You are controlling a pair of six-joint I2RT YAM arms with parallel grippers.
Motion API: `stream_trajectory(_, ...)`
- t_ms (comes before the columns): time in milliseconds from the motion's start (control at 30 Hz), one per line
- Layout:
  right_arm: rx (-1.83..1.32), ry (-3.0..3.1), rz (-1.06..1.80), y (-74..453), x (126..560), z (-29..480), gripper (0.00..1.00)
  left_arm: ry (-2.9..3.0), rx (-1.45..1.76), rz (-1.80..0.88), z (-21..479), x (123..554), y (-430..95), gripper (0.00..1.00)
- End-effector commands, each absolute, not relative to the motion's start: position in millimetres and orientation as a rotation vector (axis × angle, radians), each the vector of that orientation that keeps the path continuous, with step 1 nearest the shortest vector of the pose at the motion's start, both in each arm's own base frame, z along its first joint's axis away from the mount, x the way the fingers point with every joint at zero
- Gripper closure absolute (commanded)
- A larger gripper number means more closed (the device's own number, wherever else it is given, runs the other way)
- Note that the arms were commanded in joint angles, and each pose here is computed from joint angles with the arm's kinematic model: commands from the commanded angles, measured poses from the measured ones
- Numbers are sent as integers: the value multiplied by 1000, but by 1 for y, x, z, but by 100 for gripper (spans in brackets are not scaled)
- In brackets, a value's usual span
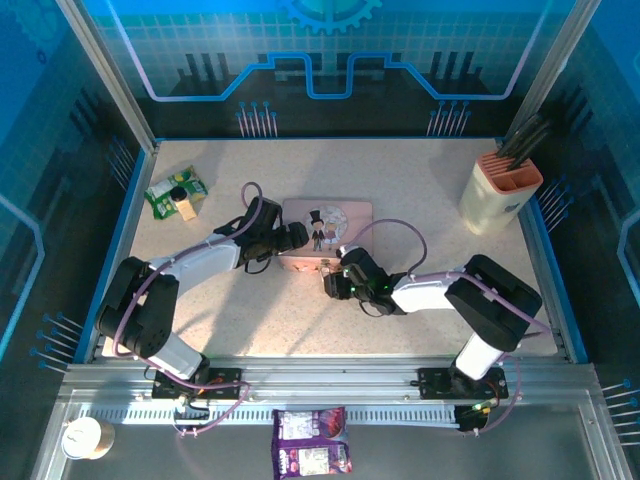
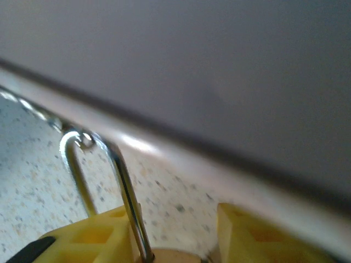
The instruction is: Unlock the padlock with the key
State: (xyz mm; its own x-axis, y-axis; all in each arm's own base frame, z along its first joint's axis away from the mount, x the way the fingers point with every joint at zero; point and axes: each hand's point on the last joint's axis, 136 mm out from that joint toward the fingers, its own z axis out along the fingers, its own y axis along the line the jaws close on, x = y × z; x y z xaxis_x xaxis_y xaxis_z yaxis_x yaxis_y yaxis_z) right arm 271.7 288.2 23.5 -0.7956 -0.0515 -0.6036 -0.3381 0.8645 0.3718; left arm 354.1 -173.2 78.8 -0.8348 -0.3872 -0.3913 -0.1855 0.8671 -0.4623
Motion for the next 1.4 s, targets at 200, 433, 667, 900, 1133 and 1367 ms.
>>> stream_trajectory(200,-163,2493,723,286,263,16,70,2576,-497,-477,61,334,-164,13)
stream_trajectory(433,14,2488,784,279,259,14,76,2541,-540,-425,63,324,-165,14)
stream_trajectory(667,99,2462,799,271,254,17,77,2514,-613,-374,62,314,-164,14)
stream_trajectory(900,174,2427,815,263,247,18,78,2489,-648,-422,61,306,-178,14)
stream_trajectory(1133,266,2288,938,261,257,29,79,2498,-650,-514,60,300,-202,15)
stream_trajectory(1367,383,2173,1065,249,274,35,81,2503,-618,-607,69,290,-232,15)
